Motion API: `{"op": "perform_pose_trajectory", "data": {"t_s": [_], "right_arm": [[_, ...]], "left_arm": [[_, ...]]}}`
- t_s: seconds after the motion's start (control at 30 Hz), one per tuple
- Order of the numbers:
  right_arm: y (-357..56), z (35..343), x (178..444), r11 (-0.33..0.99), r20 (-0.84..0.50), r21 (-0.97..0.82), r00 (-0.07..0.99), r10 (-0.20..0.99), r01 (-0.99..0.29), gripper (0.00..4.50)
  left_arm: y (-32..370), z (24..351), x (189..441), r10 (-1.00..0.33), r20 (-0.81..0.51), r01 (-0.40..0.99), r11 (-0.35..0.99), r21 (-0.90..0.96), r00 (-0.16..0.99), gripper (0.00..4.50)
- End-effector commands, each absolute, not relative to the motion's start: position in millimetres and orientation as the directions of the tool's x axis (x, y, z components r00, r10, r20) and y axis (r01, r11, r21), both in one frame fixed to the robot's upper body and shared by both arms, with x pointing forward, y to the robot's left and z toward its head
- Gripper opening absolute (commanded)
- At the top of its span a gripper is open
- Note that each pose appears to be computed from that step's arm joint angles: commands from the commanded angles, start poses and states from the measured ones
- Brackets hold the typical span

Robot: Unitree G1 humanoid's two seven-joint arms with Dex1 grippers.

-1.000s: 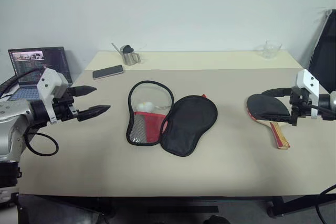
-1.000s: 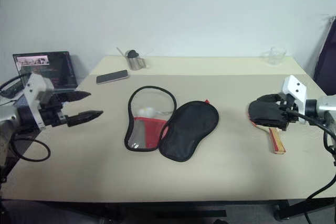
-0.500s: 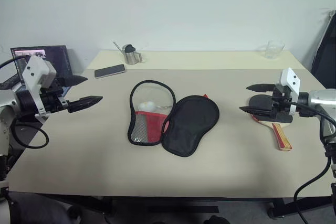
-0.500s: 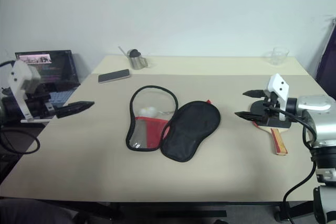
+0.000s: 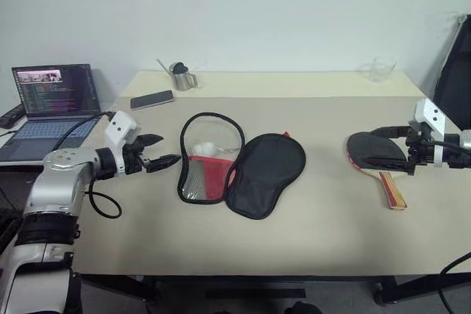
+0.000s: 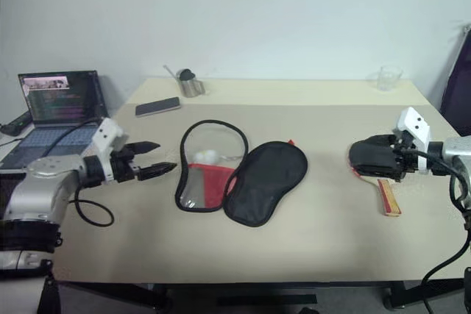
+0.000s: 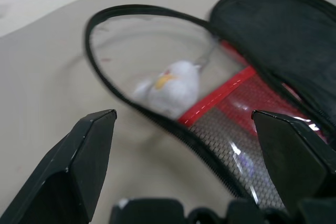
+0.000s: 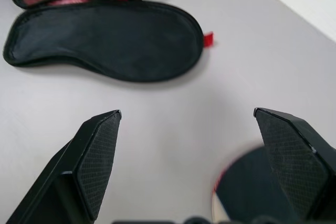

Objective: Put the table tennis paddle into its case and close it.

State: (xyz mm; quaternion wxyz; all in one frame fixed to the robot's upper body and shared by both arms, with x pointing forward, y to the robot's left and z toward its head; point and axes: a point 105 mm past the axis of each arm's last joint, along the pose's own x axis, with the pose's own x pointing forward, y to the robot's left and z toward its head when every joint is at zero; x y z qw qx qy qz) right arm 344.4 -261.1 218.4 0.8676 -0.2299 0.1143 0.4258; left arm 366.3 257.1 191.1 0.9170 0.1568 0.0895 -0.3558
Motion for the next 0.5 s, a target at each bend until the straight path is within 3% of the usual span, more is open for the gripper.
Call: {"op": "perform_pose_trajectory", "data": {"t_s": [0.03, 0.33, 0.5], "right_arm": [[-262.0, 231.5, 344.5, 0.521, -0.379, -0.357, 0.630, 0.678, -0.775, 4.46], [-261.3, 240.4, 345.5, 0.523, -0.365, -0.378, 0.643, 0.674, -0.763, 4.46], [-263.2, 241.6, 343.7, 0.522, -0.375, -0.382, 0.644, 0.667, -0.763, 4.46]], "left_arm": [[263.2, 198.3, 361.4, -0.621, -0.278, 0.678, 0.698, 0.229, 0.733, 4.50], [262.3, 172.2, 365.7, -0.552, -0.297, 0.600, 0.795, 0.095, 0.779, 4.50], [242.1, 155.1, 370.0, -0.583, -0.305, 0.614, 0.789, 0.009, 0.753, 4.50]]}}
